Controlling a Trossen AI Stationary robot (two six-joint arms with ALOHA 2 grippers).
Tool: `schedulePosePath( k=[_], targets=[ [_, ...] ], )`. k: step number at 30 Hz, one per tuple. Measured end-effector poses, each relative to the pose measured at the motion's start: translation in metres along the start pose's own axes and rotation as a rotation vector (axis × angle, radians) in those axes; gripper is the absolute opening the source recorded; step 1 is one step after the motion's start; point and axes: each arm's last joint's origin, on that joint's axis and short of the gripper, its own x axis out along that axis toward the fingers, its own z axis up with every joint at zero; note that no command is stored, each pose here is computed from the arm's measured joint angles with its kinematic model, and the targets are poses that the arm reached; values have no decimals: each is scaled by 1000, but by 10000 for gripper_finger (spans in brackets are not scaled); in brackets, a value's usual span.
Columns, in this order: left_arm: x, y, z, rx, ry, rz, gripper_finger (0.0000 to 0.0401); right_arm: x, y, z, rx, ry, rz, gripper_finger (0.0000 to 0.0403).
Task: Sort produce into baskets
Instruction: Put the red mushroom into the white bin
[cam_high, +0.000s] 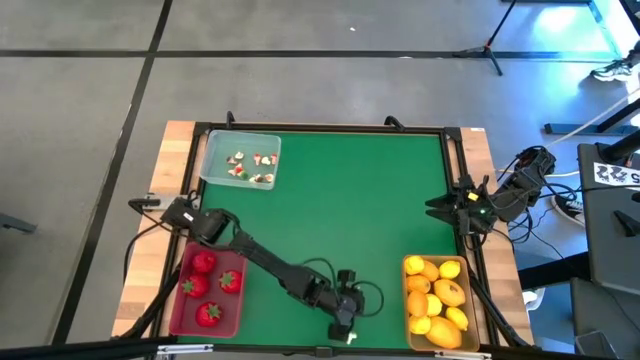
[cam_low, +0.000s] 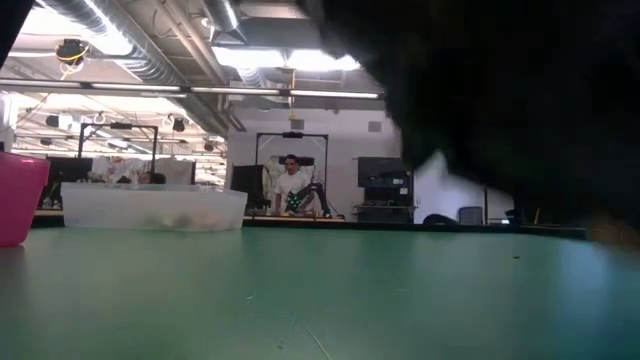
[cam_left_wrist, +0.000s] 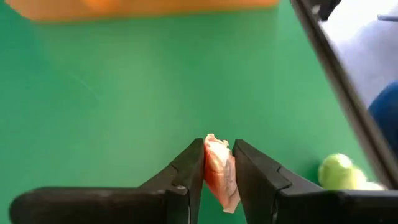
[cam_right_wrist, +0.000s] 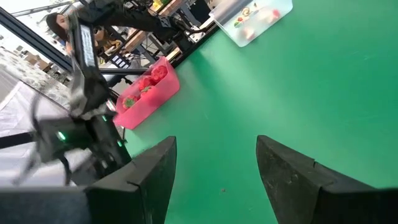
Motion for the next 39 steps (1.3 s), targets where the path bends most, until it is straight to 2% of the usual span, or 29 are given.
schedulePosePath(
  k=[4,8,13,19,25,30,34,39],
  targets=[
    [-33,24,26,-13,25,44,80,0,0,0,0,0,1,221],
    [-68,56,42,-24,124,126,81,0,0,0,1,-1,1,221],
    [-133,104,58,-51,228,348,93,0,0,0,1,1,3,221],
    [-212,153,59,-105,277,590,97,0,0,0,-16,2,2,221],
    [-295,198,23,-302,228,731,97,0,1,-1,-26,11,2,221],
    [-347,227,-25,-490,107,876,97,0,1,-1,-49,11,2,221],
    [-361,239,-64,-612,24,937,98,1,0,0,-66,4,-2,221],
    [-349,253,-106,-666,12,1003,98,0,0,0,-75,-21,-19,221]
  ],
)
